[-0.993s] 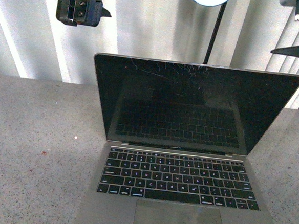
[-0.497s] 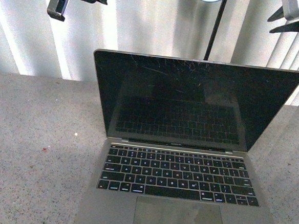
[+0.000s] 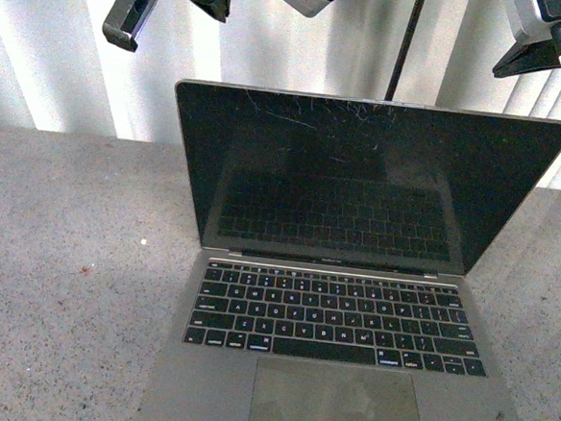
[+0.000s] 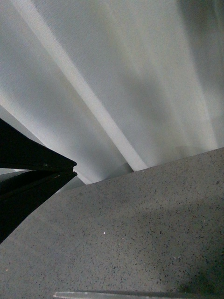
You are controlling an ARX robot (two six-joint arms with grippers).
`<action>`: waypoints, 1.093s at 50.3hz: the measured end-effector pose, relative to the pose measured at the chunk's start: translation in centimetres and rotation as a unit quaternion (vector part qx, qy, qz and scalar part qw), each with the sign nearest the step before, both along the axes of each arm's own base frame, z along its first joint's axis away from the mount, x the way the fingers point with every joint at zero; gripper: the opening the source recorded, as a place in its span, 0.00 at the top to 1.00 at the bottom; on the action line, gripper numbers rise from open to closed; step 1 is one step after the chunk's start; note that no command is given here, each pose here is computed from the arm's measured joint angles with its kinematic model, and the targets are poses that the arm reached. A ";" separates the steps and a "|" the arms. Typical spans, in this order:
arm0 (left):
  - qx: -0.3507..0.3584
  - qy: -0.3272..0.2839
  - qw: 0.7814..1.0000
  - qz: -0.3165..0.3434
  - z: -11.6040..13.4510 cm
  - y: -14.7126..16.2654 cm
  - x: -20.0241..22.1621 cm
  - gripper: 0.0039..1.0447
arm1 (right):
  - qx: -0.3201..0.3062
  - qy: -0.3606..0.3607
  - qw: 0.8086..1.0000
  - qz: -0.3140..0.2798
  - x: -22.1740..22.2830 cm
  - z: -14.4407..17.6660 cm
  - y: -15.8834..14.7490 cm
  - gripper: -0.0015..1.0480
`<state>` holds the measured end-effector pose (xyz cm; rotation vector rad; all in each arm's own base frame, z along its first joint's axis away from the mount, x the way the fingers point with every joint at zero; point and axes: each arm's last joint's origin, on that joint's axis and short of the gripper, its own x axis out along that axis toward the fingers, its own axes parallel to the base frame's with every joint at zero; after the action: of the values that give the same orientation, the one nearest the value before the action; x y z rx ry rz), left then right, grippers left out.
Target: Close laptop
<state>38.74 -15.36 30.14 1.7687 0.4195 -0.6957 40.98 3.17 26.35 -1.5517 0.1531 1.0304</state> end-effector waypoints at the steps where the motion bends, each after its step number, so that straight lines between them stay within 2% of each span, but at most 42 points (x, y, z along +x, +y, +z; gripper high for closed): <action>1: 0.000 0.002 1.000 0.002 -0.1 0.0 0.0 0.97 | 0.000 0.002 1.000 -0.001 0.0 -0.1 0.0 0.97; 18: -0.022 0.002 1.000 0.018 -0.5 -0.6 -0.1 0.97 | 0.006 0.017 1.000 -0.005 0.3 -0.6 0.3 0.97; 36: -0.019 0.030 0.999 0.007 -1.7 -2.2 -0.8 0.97 | 0.010 0.091 0.996 -0.022 -0.6 -1.3 1.4 0.97; 55: -0.015 0.047 0.999 -0.001 -2.5 -3.2 -1.2 0.97 | 0.003 0.100 0.995 -0.030 -0.7 -1.5 1.4 0.97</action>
<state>37.55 -18.55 27.60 1.7120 0.4691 -0.7857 40.31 4.55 24.84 -1.4271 0.3329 1.1365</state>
